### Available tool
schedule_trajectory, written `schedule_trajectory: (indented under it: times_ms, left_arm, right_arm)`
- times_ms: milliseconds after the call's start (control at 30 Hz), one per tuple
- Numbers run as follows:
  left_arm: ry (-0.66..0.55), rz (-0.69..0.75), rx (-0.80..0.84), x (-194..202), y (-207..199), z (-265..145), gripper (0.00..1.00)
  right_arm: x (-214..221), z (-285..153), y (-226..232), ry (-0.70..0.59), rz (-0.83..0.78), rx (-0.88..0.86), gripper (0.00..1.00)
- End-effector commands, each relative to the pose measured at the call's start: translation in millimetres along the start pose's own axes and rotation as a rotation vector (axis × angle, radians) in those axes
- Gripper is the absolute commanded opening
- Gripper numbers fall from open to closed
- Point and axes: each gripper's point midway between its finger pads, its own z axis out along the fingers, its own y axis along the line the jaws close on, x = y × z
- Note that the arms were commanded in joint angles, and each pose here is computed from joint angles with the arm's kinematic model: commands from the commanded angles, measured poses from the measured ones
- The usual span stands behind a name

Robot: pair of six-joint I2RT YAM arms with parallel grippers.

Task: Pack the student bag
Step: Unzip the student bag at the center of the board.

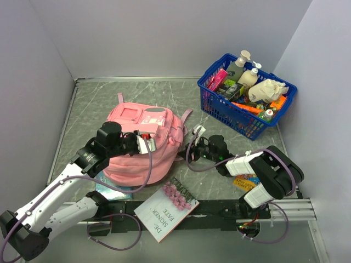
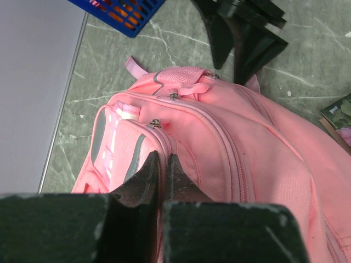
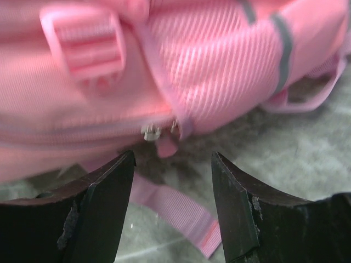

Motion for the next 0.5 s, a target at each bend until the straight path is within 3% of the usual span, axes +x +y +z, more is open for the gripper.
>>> schedule_trajectory:
  times_ms: [0,467]
  left_arm:
    - [-0.223,0.138,-0.193,-75.9,58.0,-18.9,0.01]
    - [-0.245,0.132,-0.178,-84.8,58.1,-23.4,0.01]
  right_arm:
    - [-15.3,-5.3,5.7,-0.087,-0.018,-0.007,0.66]
    - [-32.9,5.0,-0.7,-0.157,-0.027,0.012,0.62]
